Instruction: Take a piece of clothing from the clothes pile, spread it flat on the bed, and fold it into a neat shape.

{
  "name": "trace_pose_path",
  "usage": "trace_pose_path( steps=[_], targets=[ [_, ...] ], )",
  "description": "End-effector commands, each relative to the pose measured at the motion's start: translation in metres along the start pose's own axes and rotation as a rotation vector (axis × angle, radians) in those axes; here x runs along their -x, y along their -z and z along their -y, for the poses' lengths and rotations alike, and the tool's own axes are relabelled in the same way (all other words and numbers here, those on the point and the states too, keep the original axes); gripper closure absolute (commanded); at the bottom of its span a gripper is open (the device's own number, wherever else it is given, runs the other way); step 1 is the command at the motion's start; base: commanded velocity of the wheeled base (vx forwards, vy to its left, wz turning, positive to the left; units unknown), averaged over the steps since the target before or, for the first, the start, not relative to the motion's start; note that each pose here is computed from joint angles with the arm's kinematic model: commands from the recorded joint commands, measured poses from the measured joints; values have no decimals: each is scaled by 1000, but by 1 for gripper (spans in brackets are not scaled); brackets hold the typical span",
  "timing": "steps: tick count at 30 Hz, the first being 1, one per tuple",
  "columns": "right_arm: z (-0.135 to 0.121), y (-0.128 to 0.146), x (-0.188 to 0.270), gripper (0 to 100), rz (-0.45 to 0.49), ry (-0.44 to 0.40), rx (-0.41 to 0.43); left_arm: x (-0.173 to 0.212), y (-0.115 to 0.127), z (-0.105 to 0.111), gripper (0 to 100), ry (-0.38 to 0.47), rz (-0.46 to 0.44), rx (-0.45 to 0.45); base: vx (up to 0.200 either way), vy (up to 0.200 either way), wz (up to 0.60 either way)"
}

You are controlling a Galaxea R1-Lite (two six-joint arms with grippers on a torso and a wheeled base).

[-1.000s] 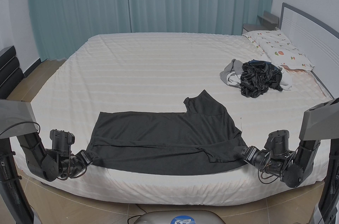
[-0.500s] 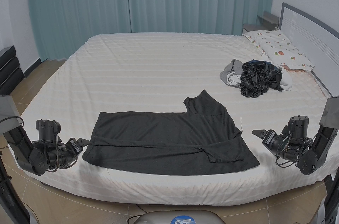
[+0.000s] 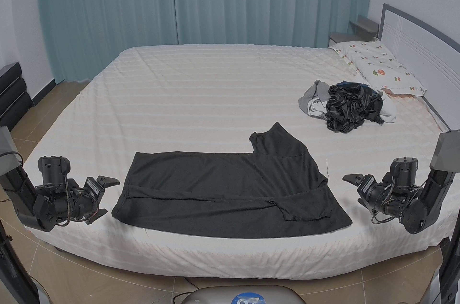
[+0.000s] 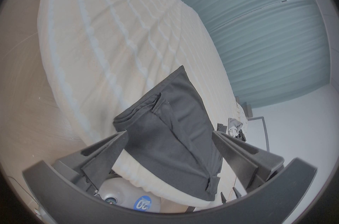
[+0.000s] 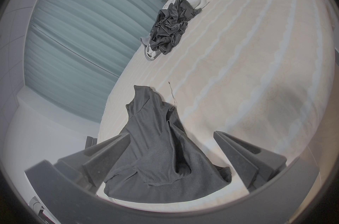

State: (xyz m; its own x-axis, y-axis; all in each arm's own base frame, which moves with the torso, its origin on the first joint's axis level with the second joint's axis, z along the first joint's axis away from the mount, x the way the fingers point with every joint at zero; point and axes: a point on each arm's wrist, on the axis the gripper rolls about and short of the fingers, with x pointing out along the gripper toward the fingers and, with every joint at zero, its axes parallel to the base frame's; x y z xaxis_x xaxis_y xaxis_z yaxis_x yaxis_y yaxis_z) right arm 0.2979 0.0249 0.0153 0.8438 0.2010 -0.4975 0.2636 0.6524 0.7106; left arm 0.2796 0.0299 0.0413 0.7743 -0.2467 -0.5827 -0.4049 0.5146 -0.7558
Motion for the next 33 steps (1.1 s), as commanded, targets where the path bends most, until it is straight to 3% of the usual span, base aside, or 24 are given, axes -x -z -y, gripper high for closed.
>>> trace_pose_path(
  steps=[1,15,27,33],
  targets=[
    [4,5,-5,0,-19,14,2,-7,-4,0,0,-7,1,29,0,0,0],
    [3,9,-5,0,-29,16,7,-11,-8,0,0,-15,5,68,0,0,0],
    [3,9,-6,0,-30,13,9,-13,-12,-3,0,-14,9,78,0,200,0],
    [2,10,-6,0,-32,11,10,-11,-6,-2,0,-19,0,66,0,0,0]
  ],
)
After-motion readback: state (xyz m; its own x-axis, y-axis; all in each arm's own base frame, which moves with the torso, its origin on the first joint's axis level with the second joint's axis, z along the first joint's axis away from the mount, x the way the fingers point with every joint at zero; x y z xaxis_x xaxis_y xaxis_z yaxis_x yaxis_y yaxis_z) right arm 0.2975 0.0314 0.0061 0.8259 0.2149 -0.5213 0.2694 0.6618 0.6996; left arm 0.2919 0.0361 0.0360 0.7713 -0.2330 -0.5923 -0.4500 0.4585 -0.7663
